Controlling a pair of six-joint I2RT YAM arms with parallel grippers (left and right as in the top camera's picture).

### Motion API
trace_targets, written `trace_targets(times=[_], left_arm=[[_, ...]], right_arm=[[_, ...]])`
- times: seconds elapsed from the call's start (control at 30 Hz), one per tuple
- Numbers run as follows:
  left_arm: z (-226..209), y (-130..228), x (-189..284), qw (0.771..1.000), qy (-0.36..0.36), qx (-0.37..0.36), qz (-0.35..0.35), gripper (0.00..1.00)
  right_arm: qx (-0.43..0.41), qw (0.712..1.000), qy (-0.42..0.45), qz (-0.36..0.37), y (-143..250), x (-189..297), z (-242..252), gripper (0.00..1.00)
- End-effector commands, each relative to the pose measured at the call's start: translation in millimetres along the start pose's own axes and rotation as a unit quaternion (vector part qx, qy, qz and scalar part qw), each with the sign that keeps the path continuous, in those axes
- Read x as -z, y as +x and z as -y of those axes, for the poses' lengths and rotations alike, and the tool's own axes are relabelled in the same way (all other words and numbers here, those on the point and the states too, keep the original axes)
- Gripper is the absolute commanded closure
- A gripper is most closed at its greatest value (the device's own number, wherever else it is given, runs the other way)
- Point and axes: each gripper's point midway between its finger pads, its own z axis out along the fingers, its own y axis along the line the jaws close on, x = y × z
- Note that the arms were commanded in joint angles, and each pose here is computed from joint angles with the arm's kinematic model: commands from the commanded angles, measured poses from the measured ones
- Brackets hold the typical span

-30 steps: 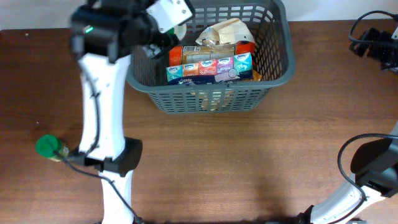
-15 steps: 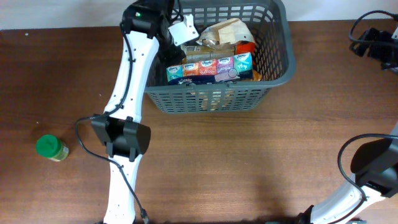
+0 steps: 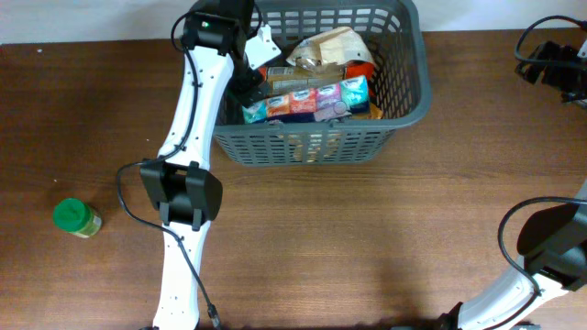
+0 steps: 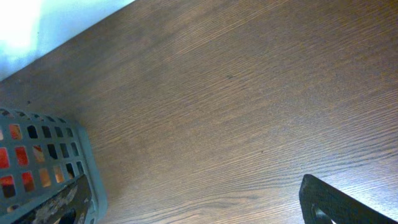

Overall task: Pack container
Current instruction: 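Move the left gripper back to the second green-lidded jar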

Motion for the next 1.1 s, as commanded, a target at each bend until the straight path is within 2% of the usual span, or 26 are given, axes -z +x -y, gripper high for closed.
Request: trace_targets(times=[0.0, 0.17, 0.37, 0.47, 0.57, 0.73, 0.83, 1.07], left_arm=[[-24, 7, 31, 0.995, -0.034, 0.097, 0.015, 0.01], [-35, 5, 89, 0.985, -0.06, 0.149, 0.058, 0.01], [-50, 21, 174, 0.962, -0.096, 0.224, 0.121, 0.01], [-61, 44, 209, 0.949, -0.114, 0.261, 0.136, 0.01], [-75, 86, 226, 0.929, -0.124, 0.328, 0.118, 0.01], [-101, 155, 210, 0.883, -0.103, 0.453, 0.067, 0.01], [-105, 184, 187, 0.871, -0.068, 0.486, 0.033, 0.01], [-79, 275, 110, 0.826, 0.01, 0.547, -0.133, 0.01]], right_arm=[[0.003, 1.0, -0.005, 0.006, -1, 7, -3, 0.02], [0.003, 1.0, -0.005, 0.006, -1, 7, -3, 0.01], [0.003, 1.0, -0.005, 0.006, -1, 7, -3, 0.01], [0.003, 1.0, -0.005, 0.006, -1, 7, -3, 0.01], [0.003, 1.0, -0.005, 0.006, -1, 7, -3, 0.01], [0.003, 1.0, -0.005, 0.006, -1, 7, -3, 0.01], [0.003, 1.0, -0.005, 0.006, -1, 7, -3, 0.01], [0.003, 1.0, -0.005, 0.006, -1, 7, -3, 0.01]])
